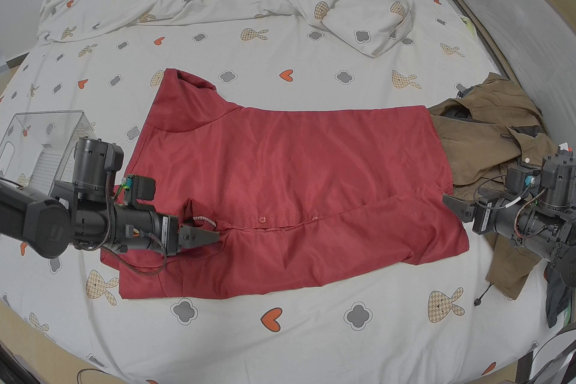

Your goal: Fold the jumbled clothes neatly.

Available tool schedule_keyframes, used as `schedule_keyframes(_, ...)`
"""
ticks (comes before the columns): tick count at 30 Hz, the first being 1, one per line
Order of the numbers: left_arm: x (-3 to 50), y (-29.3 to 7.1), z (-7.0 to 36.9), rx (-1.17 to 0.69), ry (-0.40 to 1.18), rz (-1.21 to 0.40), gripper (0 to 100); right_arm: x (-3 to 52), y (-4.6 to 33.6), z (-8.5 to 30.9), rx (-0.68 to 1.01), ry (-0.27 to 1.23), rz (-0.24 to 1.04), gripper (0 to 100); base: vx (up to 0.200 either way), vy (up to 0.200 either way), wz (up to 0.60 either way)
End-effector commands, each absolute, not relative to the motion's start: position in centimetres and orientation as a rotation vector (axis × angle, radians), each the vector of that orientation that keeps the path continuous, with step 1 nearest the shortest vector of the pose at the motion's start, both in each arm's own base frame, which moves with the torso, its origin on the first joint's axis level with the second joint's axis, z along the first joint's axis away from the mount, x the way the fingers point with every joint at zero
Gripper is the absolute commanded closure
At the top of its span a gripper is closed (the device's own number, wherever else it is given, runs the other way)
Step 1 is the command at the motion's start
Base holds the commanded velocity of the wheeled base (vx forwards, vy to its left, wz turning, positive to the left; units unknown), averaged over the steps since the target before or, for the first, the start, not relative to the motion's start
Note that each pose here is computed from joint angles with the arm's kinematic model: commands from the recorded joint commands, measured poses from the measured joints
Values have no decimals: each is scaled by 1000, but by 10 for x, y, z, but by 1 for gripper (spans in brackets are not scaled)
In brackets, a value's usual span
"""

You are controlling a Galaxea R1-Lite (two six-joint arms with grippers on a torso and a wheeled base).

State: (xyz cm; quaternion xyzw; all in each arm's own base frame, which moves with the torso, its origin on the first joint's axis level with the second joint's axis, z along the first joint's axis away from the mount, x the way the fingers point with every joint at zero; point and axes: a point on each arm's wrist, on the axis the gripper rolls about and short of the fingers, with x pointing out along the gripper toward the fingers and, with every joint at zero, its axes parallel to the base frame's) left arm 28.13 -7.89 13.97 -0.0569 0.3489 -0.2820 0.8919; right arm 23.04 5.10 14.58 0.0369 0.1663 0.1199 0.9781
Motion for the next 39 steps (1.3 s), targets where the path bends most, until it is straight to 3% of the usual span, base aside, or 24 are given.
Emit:
schedule_keyframes(1, 263, -77, 134, -117, 754, -598, 0, 230, 51, 145, 75, 336, 240, 0, 0, 0, 0)
schedule_keyframes(11, 264, -77, 106, -120, 857, -592, 0, 230, 51, 145, 75, 338, 240, 0, 0, 0, 0)
schedule_keyframes(15, 269, -78, 107, -124, 816, -590, 0, 230, 49, 144, 75, 341, 235, 0, 0, 0, 0)
schedule_keyframes(32, 230, -68, 192, -161, 561, -598, 0, 230, 51, 144, 74, 343, 241, 0, 0, 0, 0)
schedule_keyframes(39, 269, -76, 177, -169, 614, -580, 0, 230, 52, 143, 73, 346, 244, 0, 0, 0, 0)
